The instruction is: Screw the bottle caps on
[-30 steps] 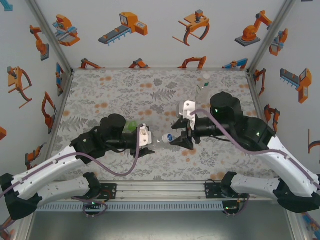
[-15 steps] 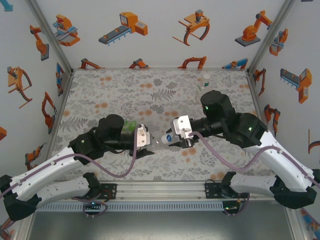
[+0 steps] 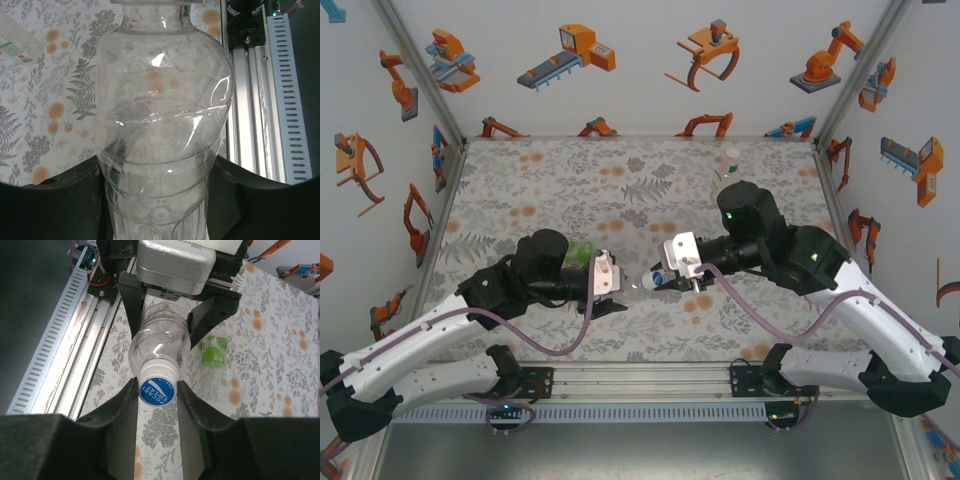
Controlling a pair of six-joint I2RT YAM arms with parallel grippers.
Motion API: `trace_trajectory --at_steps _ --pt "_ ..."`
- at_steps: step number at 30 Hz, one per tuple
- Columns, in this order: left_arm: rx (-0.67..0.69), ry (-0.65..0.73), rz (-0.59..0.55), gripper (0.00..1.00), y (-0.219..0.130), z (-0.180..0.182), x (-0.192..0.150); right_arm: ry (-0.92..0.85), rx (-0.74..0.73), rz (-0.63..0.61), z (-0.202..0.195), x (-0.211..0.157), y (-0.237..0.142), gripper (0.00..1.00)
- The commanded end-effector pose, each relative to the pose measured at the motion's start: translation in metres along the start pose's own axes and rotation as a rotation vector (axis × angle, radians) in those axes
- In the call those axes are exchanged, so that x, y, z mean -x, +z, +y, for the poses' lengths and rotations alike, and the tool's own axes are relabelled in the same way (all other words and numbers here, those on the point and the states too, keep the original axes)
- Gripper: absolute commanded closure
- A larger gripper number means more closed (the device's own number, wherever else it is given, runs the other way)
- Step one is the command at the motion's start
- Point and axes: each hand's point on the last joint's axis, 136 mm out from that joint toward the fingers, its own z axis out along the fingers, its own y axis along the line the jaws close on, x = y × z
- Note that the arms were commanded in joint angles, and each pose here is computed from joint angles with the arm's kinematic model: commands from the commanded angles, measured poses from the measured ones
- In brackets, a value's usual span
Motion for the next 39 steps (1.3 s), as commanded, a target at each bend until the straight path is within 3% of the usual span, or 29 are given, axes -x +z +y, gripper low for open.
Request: trace_trajectory --at_steps 1,5,11,17,24,28,33,34,37,39 --pt "0.008 0.012 -0.055 1.0 -0.011 0.001 0.021 -0.002 0.006 -0.015 -0.001 0.001 0.004 0.79" --pt "0.024 0.013 -0.047 1.0 -0.012 0.003 0.018 0.187 -0.066 -0.021 -0.016 0.002 0.005 1.0" --pt "0.086 0.015 -0.018 1.0 -0.009 0.014 0.011 0.768 -0.281 -0.097 -0.049 -0.015 0.004 1.0" --pt "0.159 0.012 0.027 1.0 -0.006 0.028 0.002 1.482 -0.534 -0.109 -0.061 -0.062 -0.012 1.0" --pt "0.209 0.02 0.047 1.0 -0.004 0.038 -0.002 2.157 -0.585 -0.221 -0.041 -0.102 -0.002 1.0" --pt "0.203 0.019 0.044 1.0 -0.002 0.038 -0.001 2.203 -0.607 -0.25 -0.039 -0.108 -0.003 1.0" --pt "0.186 0.023 0.034 1.0 -0.003 0.035 0.001 2.089 -0.626 -0.262 -0.05 -0.096 -0.013 1.0" --pt "0.184 0.023 0.031 1.0 -0.003 0.034 0.002 2.05 -0.626 -0.247 -0.052 -0.092 -0.014 0.97" --pt "0.158 0.023 0.022 1.0 -0.003 0.03 0.004 1.857 -0.622 -0.211 -0.06 -0.075 -0.022 0.66" --pt "0.138 0.02 0.017 1.0 -0.003 0.026 0.004 1.711 -0.629 -0.18 -0.064 -0.064 -0.03 0.56"
